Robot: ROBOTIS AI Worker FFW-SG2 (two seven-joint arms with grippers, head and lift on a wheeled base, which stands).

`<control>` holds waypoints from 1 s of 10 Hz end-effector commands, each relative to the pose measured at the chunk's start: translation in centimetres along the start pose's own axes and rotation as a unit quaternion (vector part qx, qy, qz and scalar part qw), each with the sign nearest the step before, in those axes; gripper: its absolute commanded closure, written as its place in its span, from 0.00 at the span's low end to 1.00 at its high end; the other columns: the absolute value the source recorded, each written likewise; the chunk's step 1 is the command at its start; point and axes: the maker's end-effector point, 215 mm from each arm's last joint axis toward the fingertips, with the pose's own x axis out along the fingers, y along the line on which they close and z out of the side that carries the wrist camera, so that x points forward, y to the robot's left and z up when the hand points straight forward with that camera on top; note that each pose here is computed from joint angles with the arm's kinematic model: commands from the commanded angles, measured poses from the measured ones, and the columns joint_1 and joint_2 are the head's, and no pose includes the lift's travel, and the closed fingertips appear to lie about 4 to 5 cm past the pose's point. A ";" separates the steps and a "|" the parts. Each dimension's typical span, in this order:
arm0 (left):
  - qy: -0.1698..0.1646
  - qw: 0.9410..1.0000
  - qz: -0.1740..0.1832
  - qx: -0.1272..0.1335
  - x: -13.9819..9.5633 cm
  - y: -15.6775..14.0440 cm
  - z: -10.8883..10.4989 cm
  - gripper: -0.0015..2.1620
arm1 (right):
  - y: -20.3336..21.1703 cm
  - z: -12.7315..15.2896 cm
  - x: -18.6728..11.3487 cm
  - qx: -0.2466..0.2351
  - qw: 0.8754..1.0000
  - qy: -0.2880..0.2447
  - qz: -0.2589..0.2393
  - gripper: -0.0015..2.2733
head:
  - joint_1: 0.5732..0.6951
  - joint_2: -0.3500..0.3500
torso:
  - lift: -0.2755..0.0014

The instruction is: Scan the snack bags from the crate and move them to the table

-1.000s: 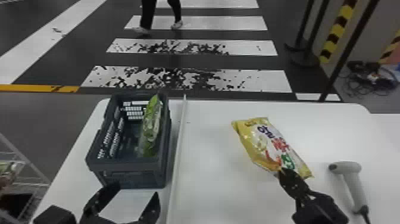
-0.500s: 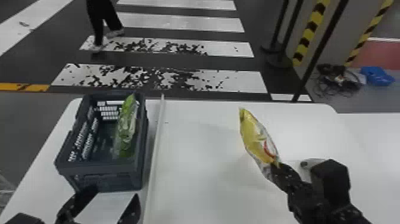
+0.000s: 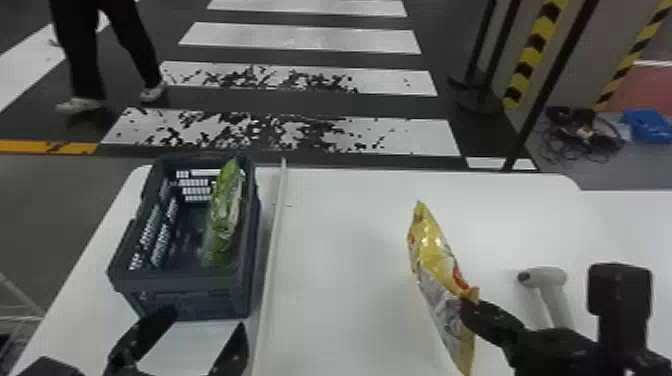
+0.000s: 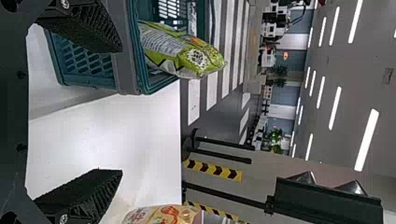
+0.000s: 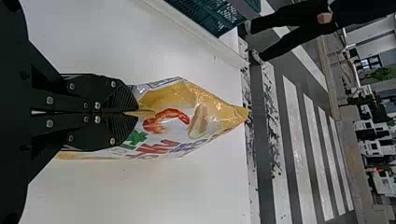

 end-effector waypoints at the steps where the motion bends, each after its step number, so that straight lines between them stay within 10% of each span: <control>1: -0.011 1.000 -0.002 0.002 -0.2 -0.3 1.1 0.03 | 0.8 0.5 -0.8 0.061 0.998 -0.002 0.035 0.99 | 1.00 0.46 | 0.65; 4: -0.014 1.000 -0.005 0.005 -0.2 -0.8 1.4 0.03 | 0.6 2.2 -1.3 0.145 0.987 -0.036 0.059 0.99 | 1.00 0.46 | 0.65; 10: -0.008 1.000 -0.005 0.012 -0.1 -0.6 1.0 0.03 | -5.6 -0.3 1.0 0.369 0.923 -0.069 0.088 0.99 | 1.00 0.37 | 0.65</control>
